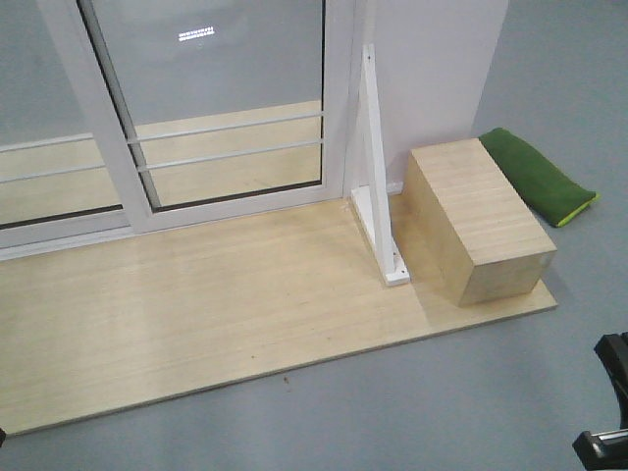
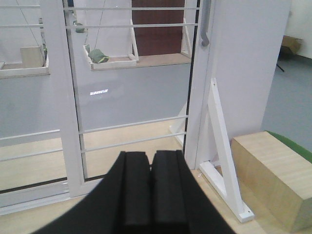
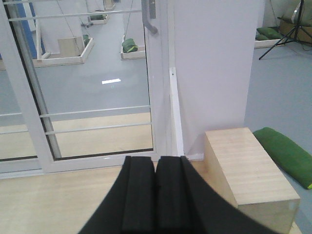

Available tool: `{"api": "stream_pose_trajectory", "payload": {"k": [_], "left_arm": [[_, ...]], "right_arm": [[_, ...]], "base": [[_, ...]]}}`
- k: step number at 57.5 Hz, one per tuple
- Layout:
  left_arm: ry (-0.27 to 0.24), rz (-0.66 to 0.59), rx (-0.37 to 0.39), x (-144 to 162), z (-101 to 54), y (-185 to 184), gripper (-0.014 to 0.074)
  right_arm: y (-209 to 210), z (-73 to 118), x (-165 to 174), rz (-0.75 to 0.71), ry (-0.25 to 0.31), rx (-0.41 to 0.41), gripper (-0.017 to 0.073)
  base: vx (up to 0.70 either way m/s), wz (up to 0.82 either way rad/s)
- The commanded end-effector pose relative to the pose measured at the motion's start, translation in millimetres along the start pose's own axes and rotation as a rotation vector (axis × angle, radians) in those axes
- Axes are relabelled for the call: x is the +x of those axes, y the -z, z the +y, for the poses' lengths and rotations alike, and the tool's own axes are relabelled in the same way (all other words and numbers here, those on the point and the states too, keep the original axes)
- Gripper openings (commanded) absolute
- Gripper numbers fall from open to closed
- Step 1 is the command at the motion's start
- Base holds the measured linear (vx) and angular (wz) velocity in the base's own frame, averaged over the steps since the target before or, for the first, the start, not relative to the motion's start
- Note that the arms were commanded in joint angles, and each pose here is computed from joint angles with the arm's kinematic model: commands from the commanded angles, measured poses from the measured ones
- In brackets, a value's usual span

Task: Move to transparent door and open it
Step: 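Approach the glass door and stop facing its silver handle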

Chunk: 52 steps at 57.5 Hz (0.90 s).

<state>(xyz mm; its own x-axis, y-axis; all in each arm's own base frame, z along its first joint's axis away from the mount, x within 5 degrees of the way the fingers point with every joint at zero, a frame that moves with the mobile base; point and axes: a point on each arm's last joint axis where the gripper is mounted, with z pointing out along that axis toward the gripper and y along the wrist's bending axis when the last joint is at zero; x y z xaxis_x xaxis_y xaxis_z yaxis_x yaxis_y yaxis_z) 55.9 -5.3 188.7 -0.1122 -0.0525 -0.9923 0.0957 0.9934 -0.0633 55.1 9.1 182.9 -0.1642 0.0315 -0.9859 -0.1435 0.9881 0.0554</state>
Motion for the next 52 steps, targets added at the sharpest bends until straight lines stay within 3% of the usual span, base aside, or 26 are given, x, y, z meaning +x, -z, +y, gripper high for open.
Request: {"api": "stream_pose_trajectory", "payload": {"k": [1, 52], "left_arm": [[0.006, -0.062, 0.009, 2.4, -0.3, -0.9, 0.0004], [0.006, -0.062, 0.009, 2.4, -0.3, -0.9, 0.0004]], "right_arm": [[0.3, -0.7, -3.8, -0.082, 0.004, 0.009, 0.0002], [0.3, -0.7, -3.8, -0.082, 0.004, 0.009, 0.0002]], "base": [[0.53, 0.04], [0.48, 0.18]]}}
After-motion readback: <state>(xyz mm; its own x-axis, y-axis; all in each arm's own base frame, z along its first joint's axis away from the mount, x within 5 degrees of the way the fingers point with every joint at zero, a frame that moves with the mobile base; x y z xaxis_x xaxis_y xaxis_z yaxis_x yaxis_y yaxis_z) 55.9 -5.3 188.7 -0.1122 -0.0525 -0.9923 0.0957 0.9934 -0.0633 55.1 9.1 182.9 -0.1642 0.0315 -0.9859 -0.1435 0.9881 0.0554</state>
